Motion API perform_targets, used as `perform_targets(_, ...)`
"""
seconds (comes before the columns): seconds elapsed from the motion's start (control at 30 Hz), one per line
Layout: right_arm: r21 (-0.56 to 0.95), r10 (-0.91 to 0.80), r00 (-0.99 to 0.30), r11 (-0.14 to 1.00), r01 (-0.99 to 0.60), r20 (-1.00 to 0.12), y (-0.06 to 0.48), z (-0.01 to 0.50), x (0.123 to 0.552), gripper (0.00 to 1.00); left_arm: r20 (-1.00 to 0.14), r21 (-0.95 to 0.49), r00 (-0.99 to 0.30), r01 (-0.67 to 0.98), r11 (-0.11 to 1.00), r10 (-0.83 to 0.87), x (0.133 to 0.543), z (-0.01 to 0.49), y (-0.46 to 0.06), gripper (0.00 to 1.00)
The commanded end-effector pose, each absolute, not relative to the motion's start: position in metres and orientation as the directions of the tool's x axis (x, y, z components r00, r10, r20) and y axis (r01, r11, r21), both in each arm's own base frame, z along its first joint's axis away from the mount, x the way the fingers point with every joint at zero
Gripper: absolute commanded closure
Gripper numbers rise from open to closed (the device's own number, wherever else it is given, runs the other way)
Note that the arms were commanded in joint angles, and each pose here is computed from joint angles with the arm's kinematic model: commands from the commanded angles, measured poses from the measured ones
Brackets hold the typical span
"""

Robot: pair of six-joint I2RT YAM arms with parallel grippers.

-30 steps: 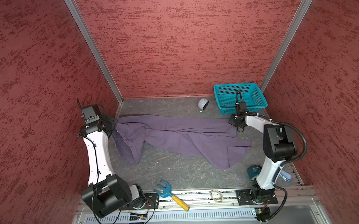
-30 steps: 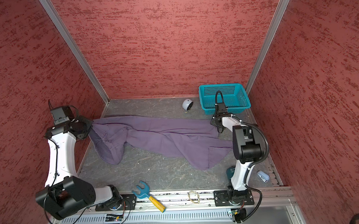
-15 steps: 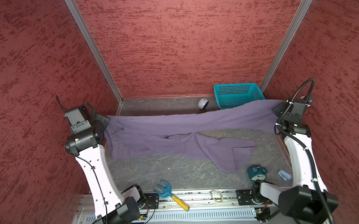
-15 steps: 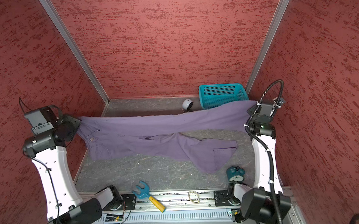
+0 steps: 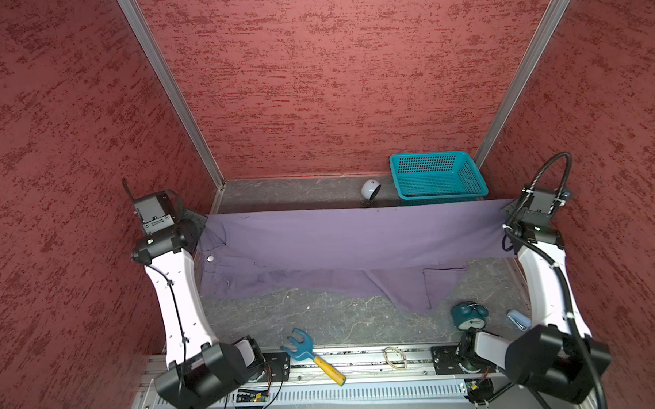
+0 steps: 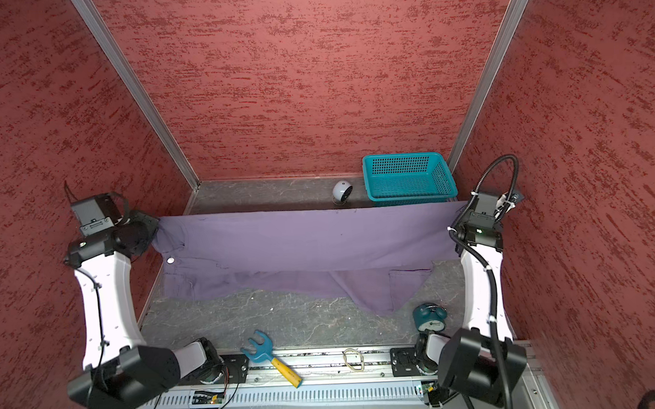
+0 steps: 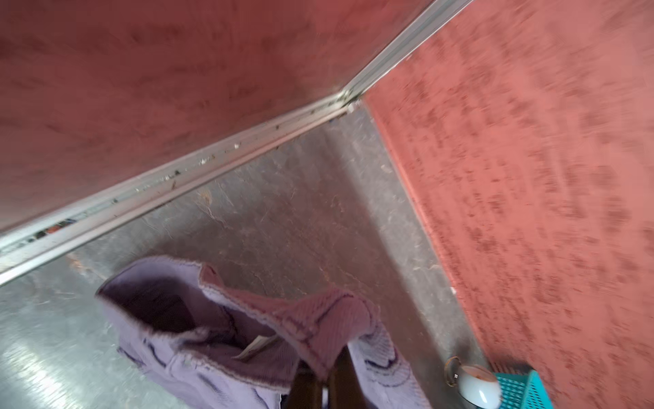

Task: Fold and stack the trousers
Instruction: Flatten out the trousers at the center of the table.

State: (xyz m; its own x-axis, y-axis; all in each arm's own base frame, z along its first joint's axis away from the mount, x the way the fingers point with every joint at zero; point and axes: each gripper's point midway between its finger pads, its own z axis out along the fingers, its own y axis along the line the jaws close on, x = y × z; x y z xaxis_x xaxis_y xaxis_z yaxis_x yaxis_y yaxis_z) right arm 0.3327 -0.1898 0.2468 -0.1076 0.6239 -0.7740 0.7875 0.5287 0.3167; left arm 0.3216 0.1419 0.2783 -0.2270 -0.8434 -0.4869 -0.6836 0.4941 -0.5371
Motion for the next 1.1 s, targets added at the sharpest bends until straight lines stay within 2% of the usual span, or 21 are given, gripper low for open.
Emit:
perform_targets(0.0,0.333,0.640,-0.104,0.524,0.784,-0.761,-0.201,0.223,0.361,1.00,-0.549,-0.565,-0.226,-0.609,0.556,-0.805,0.373,0.283,0.141,1.00)
perform_targets(0.13,0.302,0.685,-0.187,0.528,0.794,-0.704,-0.206,0.174,0.394,1.00,-0.539,-0.518,-0.331,-0.595,0.614,-0.775,0.425,0.248,0.120,1.00)
perform_targets(0.33,0.296,0.709,-0.253,0.552,0.780,-0.658,-0.205,0.130,0.433,1.00,-0.481,-0.500,-0.365,-0.633,0.591,-0.797,0.471,0.198,0.120,1.00)
perform_targets(0.53,0.274,0.687,-0.280,0.581,0.766,-0.671,-0.211,0.123,0.465,1.00,-0.453,-0.485,-0.391,-0.646,0.590,-0.801,0.496,0.170,0.120,1.00)
perform_targets(0.67,0.284,0.681,-0.240,0.562,0.777,-0.692,-0.219,0.130,0.472,1.00,-0.450,-0.487,-0.386,-0.650,0.584,-0.805,0.506,0.162,0.122,1.00)
perform_targets(0.8,0.247,0.689,-0.269,0.552,0.796,-0.673,-0.224,0.119,0.478,0.98,-0.444,-0.471,-0.388,-0.665,0.579,-0.807,0.516,0.150,0.128,1.00)
perform_targets(0.83,0.238,0.693,-0.283,0.553,0.799,-0.663,-0.223,0.115,0.479,0.93,-0.438,-0.473,-0.393,-0.664,0.579,-0.808,0.519,0.148,0.127,0.88)
perform_targets(0.87,0.226,0.700,-0.302,0.554,0.801,-0.647,-0.222,0.109,0.479,0.85,-0.431,-0.475,-0.397,-0.663,0.578,-0.810,0.521,0.147,0.127,0.68)
perform_targets(0.9,0.221,0.706,-0.316,0.557,0.801,-0.634,-0.221,0.106,0.478,0.77,-0.424,-0.483,-0.400,-0.659,0.577,-0.813,0.523,0.147,0.125,0.43)
perform_targets(0.93,0.221,0.710,-0.328,0.562,0.797,-0.623,-0.218,0.105,0.478,0.70,-0.420,-0.489,-0.402,-0.655,0.576,-0.814,0.525,0.149,0.123,0.33)
perform_targets(1.0,0.229,0.722,-0.348,0.570,0.789,-0.598,-0.210,0.105,0.473,0.58,-0.431,-0.489,-0.398,-0.651,0.580,-0.810,0.525,0.156,0.120,0.30)
perform_targets(1.07,0.232,0.723,-0.364,0.582,0.780,-0.588,-0.200,0.114,0.465,0.51,-0.453,-0.467,-0.394,-0.659,0.589,-0.800,0.520,0.165,0.117,0.28)
